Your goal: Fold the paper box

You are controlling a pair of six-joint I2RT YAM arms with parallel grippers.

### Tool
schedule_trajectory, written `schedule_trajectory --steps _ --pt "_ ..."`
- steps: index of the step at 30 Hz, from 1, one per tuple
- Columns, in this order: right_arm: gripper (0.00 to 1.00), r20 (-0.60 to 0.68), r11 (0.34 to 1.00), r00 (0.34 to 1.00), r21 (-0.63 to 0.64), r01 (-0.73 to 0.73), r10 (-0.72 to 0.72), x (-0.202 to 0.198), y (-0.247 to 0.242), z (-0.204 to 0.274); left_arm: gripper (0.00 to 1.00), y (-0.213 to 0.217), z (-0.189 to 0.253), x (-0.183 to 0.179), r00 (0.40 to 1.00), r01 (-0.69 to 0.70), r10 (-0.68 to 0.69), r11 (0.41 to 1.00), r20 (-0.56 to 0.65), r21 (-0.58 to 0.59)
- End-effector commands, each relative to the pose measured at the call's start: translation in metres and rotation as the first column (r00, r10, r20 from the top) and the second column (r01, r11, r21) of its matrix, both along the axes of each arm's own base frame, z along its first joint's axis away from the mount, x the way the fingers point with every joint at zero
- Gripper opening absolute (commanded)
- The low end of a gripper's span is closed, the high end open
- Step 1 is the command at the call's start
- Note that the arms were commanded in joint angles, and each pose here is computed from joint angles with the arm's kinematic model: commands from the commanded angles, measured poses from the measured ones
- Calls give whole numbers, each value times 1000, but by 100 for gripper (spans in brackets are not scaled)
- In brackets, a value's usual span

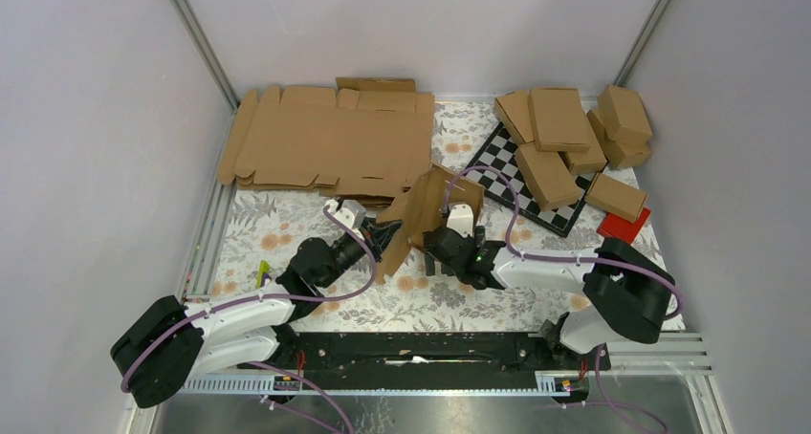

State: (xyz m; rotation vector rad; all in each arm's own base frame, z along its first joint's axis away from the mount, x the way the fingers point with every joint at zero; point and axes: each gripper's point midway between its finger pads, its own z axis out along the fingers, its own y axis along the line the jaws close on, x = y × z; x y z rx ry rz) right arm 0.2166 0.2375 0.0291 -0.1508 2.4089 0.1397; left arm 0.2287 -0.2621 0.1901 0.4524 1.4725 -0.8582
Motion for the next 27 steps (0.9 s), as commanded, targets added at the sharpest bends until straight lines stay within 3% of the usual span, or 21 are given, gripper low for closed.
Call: schedule_trajectory --steps 1,6,11,19,27 --pt "98 68 999 997 29 23 -25 15 18 13 0 -12 13 -8 998 70 -70 997 -3 -35" --pt "94 92 994 992 60 86 -92 19 18 18 0 -12 12 -8 998 69 -69 997 -5 -34" --pt "84 116 986 980 60 158 -164 25 12 24 0 -12 12 -7 998 68 -68 997 -6 -33" --pt "92 99 987 983 64 147 -153 23 16 25 0 -12 11 -7 998 66 -66 997 -7 -29" --pt "71 111 981 976 71 182 -189 24 10 23 0 -13 11 -7 998 68 -68 997 -7 -29"
